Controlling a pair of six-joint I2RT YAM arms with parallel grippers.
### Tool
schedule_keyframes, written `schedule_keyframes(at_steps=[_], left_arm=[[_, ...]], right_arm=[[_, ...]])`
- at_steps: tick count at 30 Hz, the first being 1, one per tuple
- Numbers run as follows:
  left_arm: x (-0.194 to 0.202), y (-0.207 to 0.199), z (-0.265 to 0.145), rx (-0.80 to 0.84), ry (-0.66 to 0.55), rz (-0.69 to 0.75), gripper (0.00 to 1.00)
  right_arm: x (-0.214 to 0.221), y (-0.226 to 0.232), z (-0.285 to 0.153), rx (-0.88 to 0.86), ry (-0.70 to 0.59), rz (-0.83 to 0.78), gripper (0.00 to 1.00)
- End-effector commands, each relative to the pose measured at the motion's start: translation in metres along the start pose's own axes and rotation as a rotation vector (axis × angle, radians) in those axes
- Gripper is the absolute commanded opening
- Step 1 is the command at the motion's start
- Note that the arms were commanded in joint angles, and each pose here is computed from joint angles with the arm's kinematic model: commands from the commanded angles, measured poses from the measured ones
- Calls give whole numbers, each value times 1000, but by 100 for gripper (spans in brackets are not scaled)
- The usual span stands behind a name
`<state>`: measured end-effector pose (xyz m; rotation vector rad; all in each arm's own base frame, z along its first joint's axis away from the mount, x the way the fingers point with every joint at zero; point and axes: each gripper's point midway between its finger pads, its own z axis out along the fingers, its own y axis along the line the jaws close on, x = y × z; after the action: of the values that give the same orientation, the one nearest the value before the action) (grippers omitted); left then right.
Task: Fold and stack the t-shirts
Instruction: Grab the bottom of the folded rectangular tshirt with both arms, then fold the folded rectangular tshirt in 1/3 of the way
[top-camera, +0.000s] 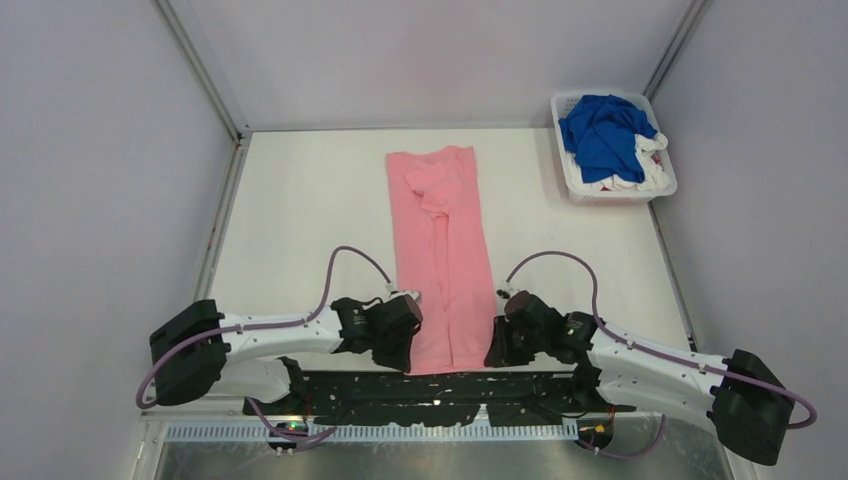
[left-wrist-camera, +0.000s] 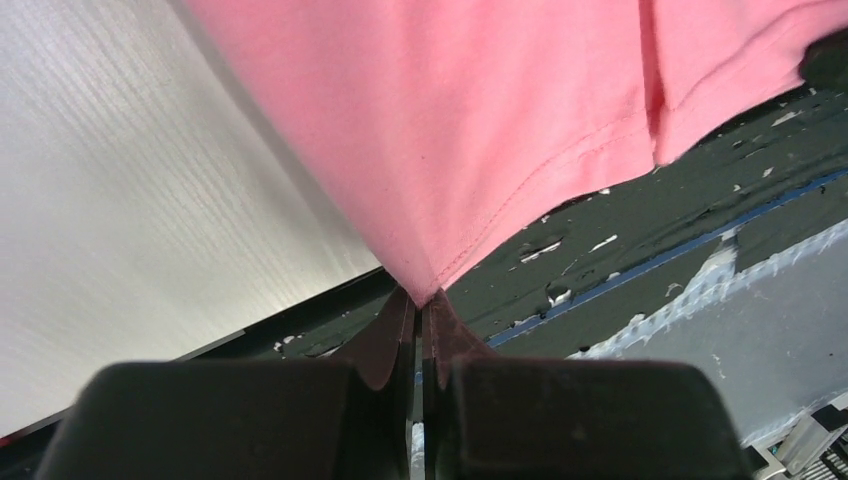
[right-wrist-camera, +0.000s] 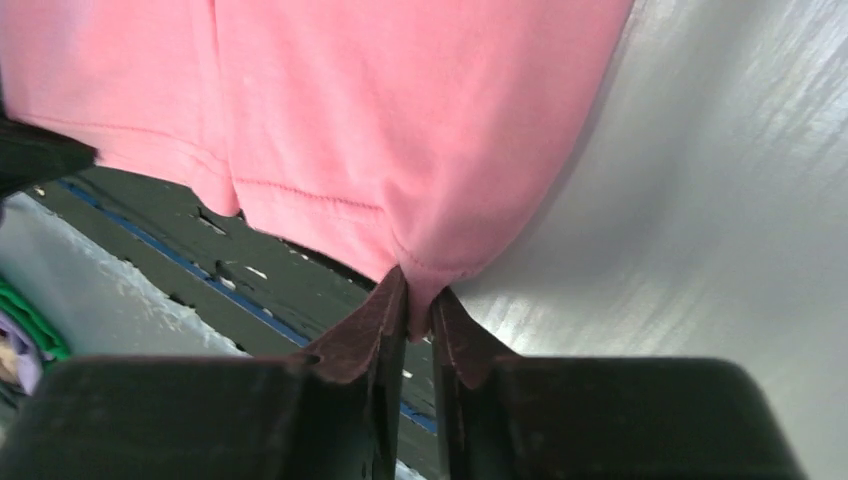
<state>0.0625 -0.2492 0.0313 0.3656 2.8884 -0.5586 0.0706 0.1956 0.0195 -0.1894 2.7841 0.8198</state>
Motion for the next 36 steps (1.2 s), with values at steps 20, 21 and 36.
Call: schedule_keyframes(at_steps=[20, 21, 36], left_arm=[[-17, -8, -32, 153, -115, 2, 0], [-24, -9, -33, 154, -128, 4, 0], [-165, 2, -56, 154, -328, -125, 0]], right_arm=[[-10, 63, -17, -134, -89, -123, 5], [-16, 60, -17, -114, -111, -123, 5], [-172, 70, -35, -44, -413, -126, 5]])
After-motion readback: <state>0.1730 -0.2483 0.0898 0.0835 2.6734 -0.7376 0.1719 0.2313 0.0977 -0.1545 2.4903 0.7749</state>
